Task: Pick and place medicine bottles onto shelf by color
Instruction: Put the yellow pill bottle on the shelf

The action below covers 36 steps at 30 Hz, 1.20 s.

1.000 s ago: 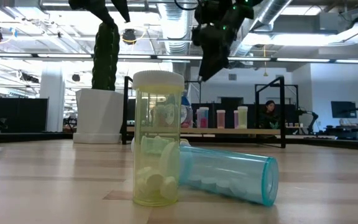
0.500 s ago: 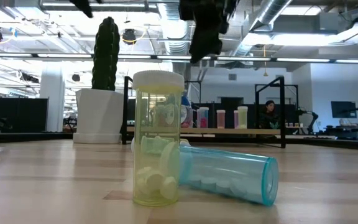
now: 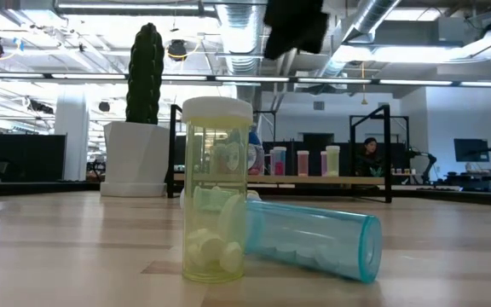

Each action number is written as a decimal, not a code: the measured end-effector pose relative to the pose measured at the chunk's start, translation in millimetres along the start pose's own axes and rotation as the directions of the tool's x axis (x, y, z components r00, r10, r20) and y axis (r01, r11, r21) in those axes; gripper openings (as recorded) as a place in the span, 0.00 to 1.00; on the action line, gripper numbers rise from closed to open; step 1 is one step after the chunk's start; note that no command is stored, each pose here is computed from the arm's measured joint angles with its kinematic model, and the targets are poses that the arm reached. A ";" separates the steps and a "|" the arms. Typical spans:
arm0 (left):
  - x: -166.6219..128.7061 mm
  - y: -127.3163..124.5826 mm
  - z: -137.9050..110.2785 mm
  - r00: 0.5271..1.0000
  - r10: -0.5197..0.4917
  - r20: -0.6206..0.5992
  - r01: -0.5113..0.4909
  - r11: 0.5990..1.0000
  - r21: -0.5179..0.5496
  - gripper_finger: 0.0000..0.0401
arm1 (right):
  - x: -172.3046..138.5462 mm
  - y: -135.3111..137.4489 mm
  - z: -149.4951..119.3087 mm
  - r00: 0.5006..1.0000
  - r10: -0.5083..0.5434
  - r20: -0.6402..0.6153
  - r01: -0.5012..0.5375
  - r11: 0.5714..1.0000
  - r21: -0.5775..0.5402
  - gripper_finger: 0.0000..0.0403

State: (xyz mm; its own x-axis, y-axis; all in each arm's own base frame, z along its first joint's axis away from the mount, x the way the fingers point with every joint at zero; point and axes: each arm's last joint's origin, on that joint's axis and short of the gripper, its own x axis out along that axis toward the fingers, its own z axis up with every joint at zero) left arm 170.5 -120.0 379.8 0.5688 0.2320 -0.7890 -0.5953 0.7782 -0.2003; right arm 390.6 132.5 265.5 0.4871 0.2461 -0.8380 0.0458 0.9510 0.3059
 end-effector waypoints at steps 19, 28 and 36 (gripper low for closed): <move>15.4 -28.3 -22.3 1.000 0.028 0.003 -0.028 0.985 -0.169 0.59 | 48.1 35.3 -4.5 0.943 0.332 -0.042 -0.324 0.875 -0.360 0.64; 16.9 -30.7 -25.3 0.999 0.030 -0.014 -0.033 0.955 -0.296 0.59 | 49.1 48.6 -10.2 0.965 0.262 0.021 -0.196 0.770 -0.607 0.66; 16.8 -30.7 -25.1 0.999 0.029 -0.015 -0.032 0.944 -0.329 0.59 | 74.5 45.0 -10.6 0.970 0.238 0.044 -0.163 0.776 -0.609 0.66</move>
State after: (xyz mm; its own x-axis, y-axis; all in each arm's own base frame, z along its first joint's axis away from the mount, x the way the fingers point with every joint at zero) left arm 184.1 -154.7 358.1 0.5432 0.2457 -0.8028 -0.7668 0.5347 -0.3552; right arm 419.8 195.6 212.1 0.5219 0.4571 -0.7202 -0.5748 0.8123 0.0990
